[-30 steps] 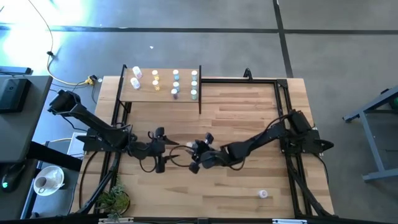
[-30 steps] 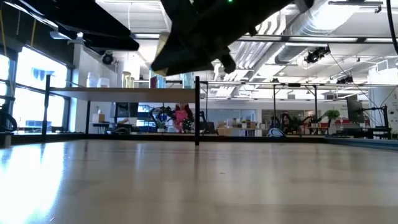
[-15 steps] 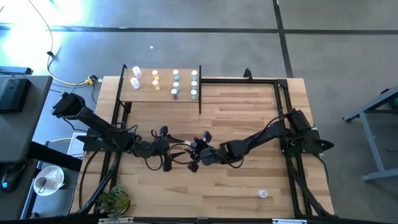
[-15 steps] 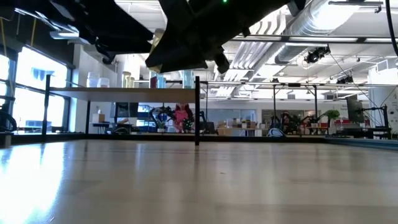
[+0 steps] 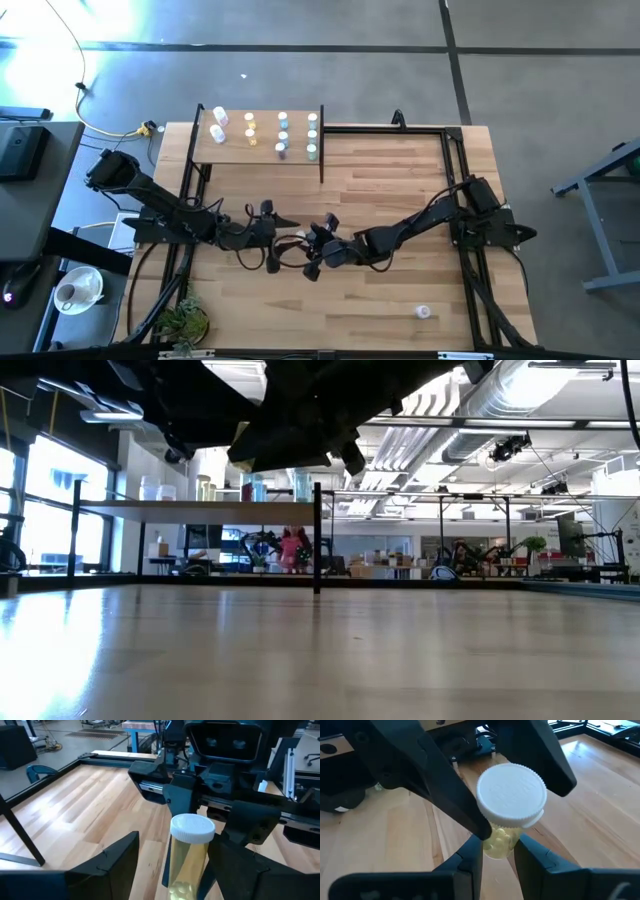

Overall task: Pick and place medicine bottles onto shelf by color
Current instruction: Put the yellow pill bottle on the shelf aligned with the other yellow pill bottles

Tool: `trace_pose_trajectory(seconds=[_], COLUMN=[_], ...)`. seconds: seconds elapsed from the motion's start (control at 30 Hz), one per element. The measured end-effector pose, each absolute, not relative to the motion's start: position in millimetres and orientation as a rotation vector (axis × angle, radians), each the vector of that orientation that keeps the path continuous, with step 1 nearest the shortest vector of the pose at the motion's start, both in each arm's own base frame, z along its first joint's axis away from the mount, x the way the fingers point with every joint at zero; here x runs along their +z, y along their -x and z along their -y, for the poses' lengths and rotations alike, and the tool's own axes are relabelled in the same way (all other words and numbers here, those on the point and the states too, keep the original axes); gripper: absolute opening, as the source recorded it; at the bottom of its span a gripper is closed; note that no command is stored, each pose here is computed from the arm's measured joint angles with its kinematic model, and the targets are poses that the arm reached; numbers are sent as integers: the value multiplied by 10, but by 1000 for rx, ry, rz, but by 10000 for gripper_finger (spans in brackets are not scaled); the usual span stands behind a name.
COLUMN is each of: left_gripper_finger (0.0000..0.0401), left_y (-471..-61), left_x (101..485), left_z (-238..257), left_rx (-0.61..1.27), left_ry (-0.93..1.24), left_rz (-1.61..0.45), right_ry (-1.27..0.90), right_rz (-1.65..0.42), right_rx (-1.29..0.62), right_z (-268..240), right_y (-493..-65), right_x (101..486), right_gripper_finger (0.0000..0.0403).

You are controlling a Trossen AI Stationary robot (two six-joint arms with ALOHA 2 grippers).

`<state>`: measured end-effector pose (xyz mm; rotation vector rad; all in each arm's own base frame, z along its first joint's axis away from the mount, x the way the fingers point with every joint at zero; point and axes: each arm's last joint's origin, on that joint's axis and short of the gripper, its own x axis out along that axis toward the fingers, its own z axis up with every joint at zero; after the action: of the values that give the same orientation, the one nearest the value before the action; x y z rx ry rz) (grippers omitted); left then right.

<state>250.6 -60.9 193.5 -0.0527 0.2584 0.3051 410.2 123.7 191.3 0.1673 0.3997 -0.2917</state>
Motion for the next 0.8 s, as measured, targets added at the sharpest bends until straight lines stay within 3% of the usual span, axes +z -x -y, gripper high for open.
trace_pose_trajectory(seconds=[0.2, 0.63, 0.8], left_gripper_finger=[193, 97, 82], left_y=[-2508, -2510, -2510], left_x=[1938, 1941, 1941], left_z=[612, 620, 619], left_rx=[293, 275, 275], left_ry=[56, 57, 57], left_rz=[-257, -256, -256], right_ry=[-168, -167, -166], right_rz=[-400, -400, -400], right_rx=[-290, -294, -294], right_z=[-1238, -1235, -1235], right_y=[-4102, -4102, -4102], right_x=[1913, 1912, 1912], right_gripper_finger=[76, 76, 76])
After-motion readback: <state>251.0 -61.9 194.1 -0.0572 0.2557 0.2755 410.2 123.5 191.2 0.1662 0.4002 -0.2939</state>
